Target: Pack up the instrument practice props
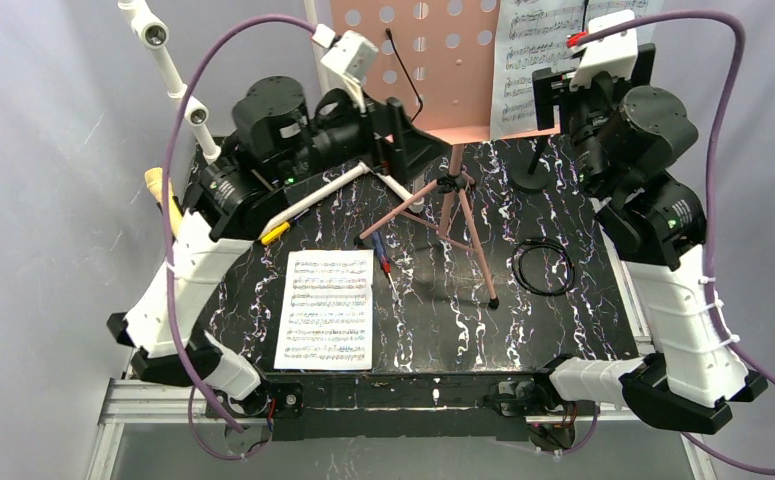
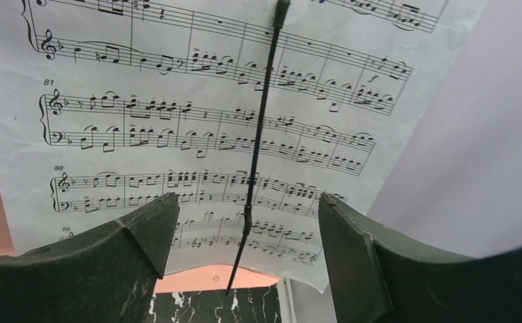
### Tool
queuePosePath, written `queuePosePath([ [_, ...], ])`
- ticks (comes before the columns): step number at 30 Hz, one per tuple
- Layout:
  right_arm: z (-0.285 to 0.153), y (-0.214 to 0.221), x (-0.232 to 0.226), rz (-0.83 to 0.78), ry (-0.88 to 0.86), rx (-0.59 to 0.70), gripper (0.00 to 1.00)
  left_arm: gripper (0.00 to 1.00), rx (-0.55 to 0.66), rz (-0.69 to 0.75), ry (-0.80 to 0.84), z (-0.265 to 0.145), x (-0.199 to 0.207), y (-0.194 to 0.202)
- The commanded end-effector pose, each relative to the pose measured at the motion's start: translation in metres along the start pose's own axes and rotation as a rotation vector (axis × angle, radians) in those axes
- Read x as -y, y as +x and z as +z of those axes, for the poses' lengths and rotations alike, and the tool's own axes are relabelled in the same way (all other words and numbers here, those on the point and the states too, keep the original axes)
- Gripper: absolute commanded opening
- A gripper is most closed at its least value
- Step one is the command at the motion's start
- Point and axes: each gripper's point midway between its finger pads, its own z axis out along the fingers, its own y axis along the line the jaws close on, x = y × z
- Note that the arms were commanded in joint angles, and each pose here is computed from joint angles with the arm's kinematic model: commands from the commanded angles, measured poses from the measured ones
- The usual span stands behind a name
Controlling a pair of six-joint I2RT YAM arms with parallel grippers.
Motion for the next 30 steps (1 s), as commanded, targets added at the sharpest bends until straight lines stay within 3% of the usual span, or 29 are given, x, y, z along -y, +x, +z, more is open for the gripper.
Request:
queuePosePath([
  [1, 0.001, -0.012, 0.014, -0.018, 0.057, 0.02, 0.82, 0.95, 0.053, 0.089, -0.069, 0.011, 0.007, -0.016],
  [13, 0.002, -0.003, 0.03, -0.075, 0.17, 0.003, 0.69, 0.88, 0.063, 0.119, -0.152, 0.075, 0.0, -0.006],
  [30, 0.015, 0.004, 0.015, -0.078, 0.157, 0.02, 0.56, 0.79, 0.11, 0.1, -0.185, 0.104, -0.01, -0.006],
])
